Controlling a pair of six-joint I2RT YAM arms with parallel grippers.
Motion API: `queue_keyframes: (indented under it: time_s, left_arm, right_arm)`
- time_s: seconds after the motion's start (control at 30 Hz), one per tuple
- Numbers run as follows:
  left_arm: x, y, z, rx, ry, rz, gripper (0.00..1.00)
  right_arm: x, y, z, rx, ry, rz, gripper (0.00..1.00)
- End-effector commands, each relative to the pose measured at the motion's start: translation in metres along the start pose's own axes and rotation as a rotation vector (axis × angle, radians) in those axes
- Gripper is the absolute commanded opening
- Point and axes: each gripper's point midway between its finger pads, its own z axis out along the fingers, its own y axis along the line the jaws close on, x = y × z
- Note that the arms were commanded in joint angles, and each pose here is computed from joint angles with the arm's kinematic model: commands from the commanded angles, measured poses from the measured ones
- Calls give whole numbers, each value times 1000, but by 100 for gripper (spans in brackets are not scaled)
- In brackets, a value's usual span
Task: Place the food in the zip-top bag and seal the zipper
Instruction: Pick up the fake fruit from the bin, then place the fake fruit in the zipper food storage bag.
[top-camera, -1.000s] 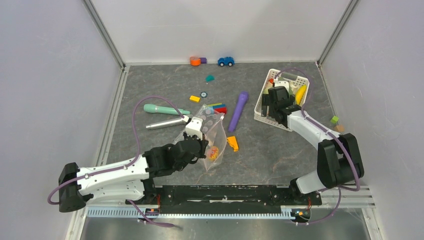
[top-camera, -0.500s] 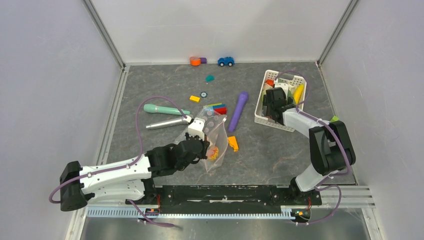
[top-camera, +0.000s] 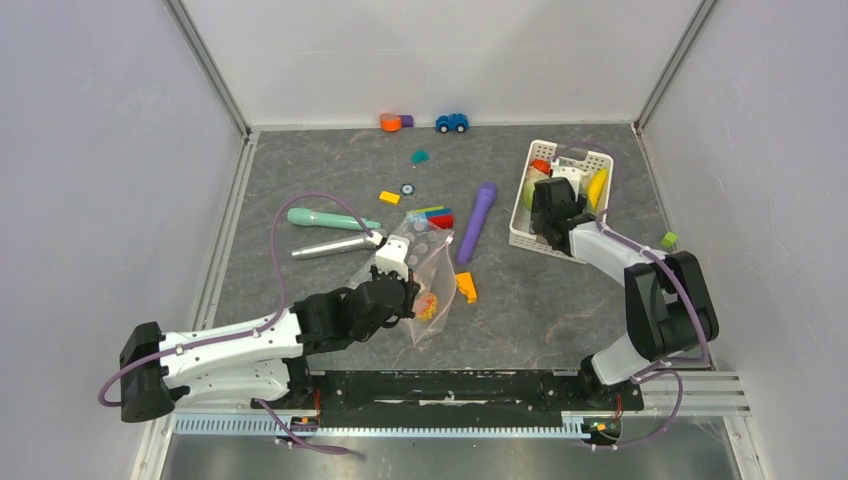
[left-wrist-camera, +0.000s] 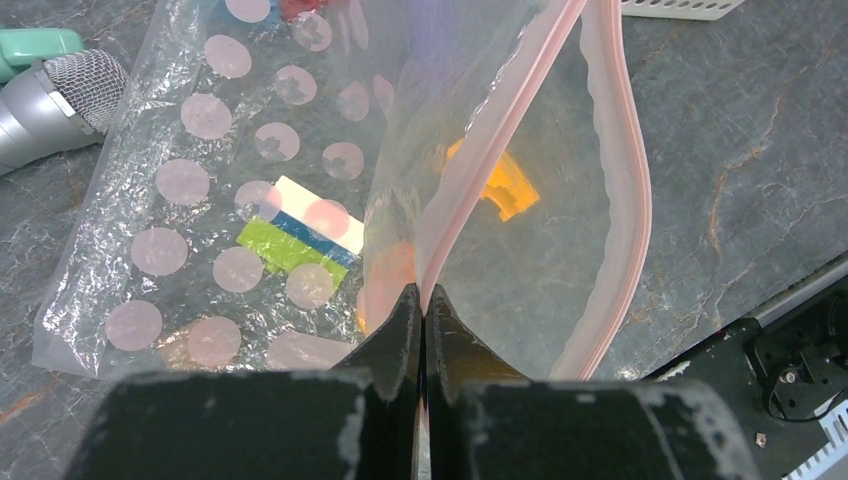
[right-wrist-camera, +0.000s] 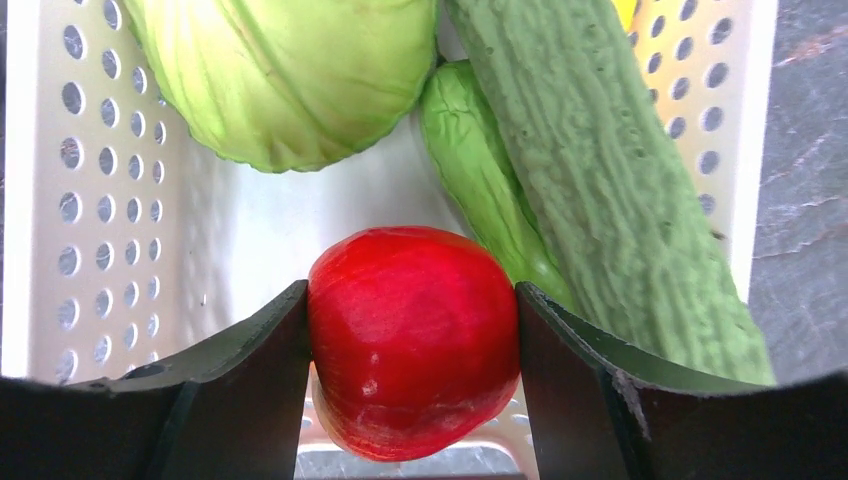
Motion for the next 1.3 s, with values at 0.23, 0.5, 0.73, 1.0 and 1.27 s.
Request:
queue_keyframes:
  time_s: [0.23,0.5,0.73,1.0,1.27]
  left_arm:
    - [-10,-7,1,19,-42,-70,2]
    - [-7,-11,3,34,-27,-64,2]
    - [-7,-13,2,43,-16,-61,2]
    - [-10,-12,-2,47,-24,-68,2]
    - [-11,-13,-3,50,-23,-71,2]
  right_arm:
    - [-68,-12,-64,-113,-262,23,20]
    - [-92,49,-142,-629,-458,-30,19]
    - [-46,120,-280,-1396,-631,-148,17]
    - [37,148,-367,-1794,-694,-446,18]
    - [65,162,-373,-1841,-664,-546,18]
